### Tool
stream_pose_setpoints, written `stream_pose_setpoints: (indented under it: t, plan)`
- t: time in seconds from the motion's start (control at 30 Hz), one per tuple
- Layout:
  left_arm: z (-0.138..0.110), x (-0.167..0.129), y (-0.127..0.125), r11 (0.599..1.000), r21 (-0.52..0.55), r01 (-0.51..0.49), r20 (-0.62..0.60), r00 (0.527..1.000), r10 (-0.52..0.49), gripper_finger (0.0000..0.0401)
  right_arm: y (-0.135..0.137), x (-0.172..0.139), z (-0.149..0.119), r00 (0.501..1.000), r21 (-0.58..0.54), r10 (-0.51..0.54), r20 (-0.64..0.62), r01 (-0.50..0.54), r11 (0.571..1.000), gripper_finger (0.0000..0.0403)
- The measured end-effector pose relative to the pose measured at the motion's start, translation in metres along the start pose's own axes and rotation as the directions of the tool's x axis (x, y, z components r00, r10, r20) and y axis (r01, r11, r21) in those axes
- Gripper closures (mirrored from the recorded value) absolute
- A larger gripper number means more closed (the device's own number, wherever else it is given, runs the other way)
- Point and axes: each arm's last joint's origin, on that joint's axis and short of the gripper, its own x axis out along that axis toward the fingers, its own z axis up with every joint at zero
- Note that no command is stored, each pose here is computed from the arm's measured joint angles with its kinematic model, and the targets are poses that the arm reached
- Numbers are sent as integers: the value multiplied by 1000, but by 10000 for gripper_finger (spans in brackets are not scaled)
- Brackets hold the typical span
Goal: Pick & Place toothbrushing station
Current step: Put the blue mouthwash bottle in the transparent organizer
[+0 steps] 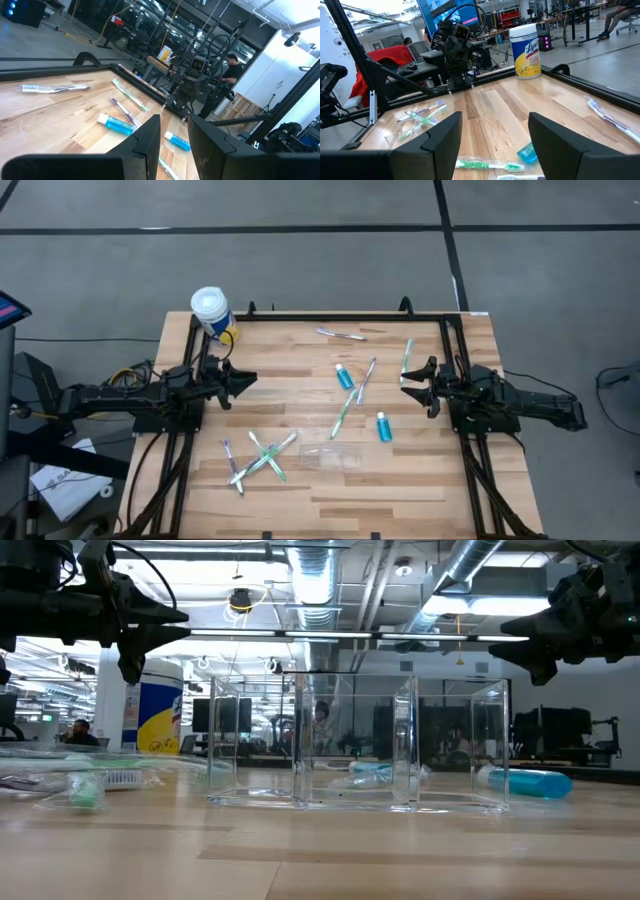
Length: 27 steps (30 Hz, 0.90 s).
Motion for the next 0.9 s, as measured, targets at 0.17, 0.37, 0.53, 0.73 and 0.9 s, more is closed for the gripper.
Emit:
stream_pose_setpoints:
  t: [0.17,0.37,0.53,0.73,0.9]
  plan:
    - [1,0,0,1000,16,-14,17,1000,13,307,0,0,0,1000,0,1,0,-1,1000,183]
    - [2,0,0,1000,19,-12,32,999,12,307,0,0,0,1000,0,-1,2,1,1000,183]
    - [2,0,0,1000,16,-12,32,999,11,307,0,0,2,1000,0,0,25,0,1000,183]
    - [4,0,-2,1000,13,-1,51,999,0,307,1,0,6,997,2,12,74,-12,1000,183]
    - [5,0,-2,999,-40,10,62,998,-7,307,4,-2,17,982,84,38,188,-55,995,183]
